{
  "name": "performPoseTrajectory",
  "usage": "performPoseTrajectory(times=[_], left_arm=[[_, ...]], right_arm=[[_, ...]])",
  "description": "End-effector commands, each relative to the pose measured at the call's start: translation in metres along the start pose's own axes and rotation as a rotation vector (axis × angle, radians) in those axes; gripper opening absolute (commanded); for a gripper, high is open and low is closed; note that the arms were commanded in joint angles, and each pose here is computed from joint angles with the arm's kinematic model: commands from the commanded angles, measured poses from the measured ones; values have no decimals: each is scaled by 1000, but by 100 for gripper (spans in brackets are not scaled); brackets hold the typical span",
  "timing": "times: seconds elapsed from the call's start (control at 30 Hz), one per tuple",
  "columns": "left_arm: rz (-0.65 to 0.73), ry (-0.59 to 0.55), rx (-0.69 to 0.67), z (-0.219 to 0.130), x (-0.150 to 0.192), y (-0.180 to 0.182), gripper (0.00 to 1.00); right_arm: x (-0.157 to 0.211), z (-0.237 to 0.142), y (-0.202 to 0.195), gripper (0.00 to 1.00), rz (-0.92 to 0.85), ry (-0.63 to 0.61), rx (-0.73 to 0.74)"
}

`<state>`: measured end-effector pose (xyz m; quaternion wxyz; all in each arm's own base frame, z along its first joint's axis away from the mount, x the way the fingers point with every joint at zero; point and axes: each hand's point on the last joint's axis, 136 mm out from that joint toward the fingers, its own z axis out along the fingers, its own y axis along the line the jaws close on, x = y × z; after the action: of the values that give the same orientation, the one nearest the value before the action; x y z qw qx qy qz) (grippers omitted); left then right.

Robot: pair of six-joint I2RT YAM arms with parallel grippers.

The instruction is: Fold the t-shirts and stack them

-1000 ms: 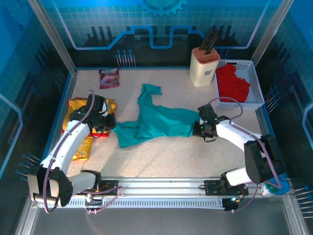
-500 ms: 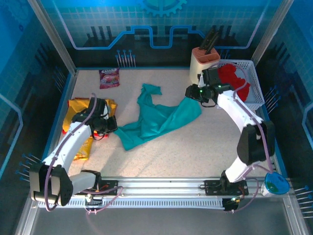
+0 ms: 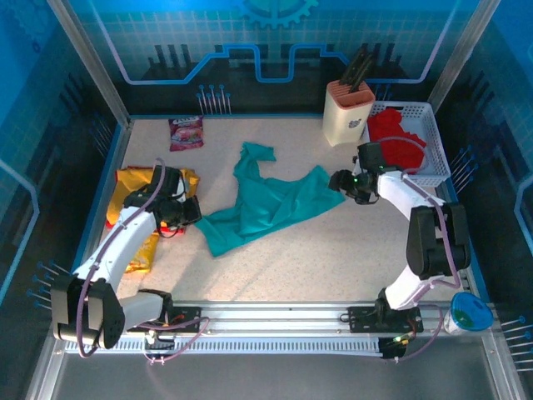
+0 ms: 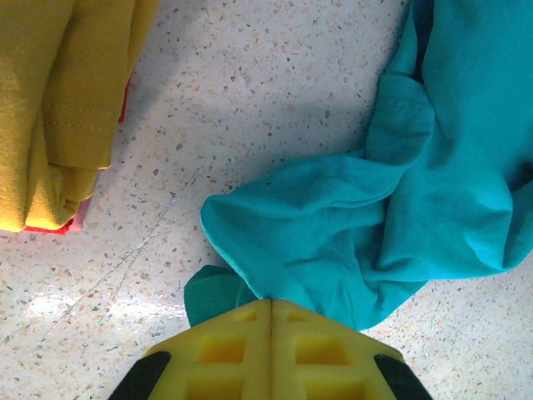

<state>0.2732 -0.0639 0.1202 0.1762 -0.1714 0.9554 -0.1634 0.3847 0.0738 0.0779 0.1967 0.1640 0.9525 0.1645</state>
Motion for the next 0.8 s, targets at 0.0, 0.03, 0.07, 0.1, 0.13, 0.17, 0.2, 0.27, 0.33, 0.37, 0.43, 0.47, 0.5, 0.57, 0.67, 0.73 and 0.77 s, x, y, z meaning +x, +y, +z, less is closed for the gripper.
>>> performPoseTrajectory(times=[0.0, 0.03, 0.07, 0.1, 0.13, 0.17, 0.2, 0.27, 0.33, 0.37, 0.43, 0.47, 0.5, 0.57, 0.67, 0.73, 0.77], left_arm=[[-17, 14, 23, 2, 2, -1, 0], [-17, 15, 23, 2, 3, -1, 0], [-18, 18, 21, 3, 4, 0, 0], [-17, 22, 21, 3, 5, 0, 0], [-17, 23, 21, 3, 5, 0, 0], [-17, 23, 21, 3, 5, 0, 0], [-18, 23, 22, 2, 6, 0, 0], [-16, 17, 22, 0, 5, 0, 0], [-18, 18, 21, 0, 6, 1, 0], [-19, 18, 22, -1, 7, 0, 0], [-23, 18, 21, -1, 9, 1, 0], [-22, 16, 21, -1, 9, 2, 0], [-23, 15, 21, -1, 9, 2, 0], [-24, 15, 22, 0, 8, 2, 0], [-23, 19, 26, 0, 8, 0, 0], [-23, 17, 27, -1, 7, 0, 0], [-23, 17, 25, -2, 7, 0, 0]], right_arm=[[-4, 6, -15, 59, 11, -41, 35], [-3, 11, -18, 56, 18, -37, 37], [-2, 16, -20, 53, 24, -30, 33], [-2, 22, -21, 50, 29, -24, 26], [-1, 27, -20, 48, 33, -15, 21], [-2, 31, -20, 46, 38, -7, 13], [-2, 36, -18, 44, 41, 3, 4], [0, 44, -18, 41, 50, 20, 2], [2, 49, -22, 39, 61, 33, 17], [3, 51, -24, 39, 61, 36, 27], [7, 51, -27, 41, 61, 39, 40], [8, 51, -28, 41, 59, 37, 41], [10, 51, -29, 41, 59, 41, 42], [12, 52, -28, 35, 58, 39, 36], [12, 51, -25, 20, 61, 36, 22], [10, 47, -23, 10, 62, 29, 17], [8, 44, -22, 4, 62, 24, 21]])
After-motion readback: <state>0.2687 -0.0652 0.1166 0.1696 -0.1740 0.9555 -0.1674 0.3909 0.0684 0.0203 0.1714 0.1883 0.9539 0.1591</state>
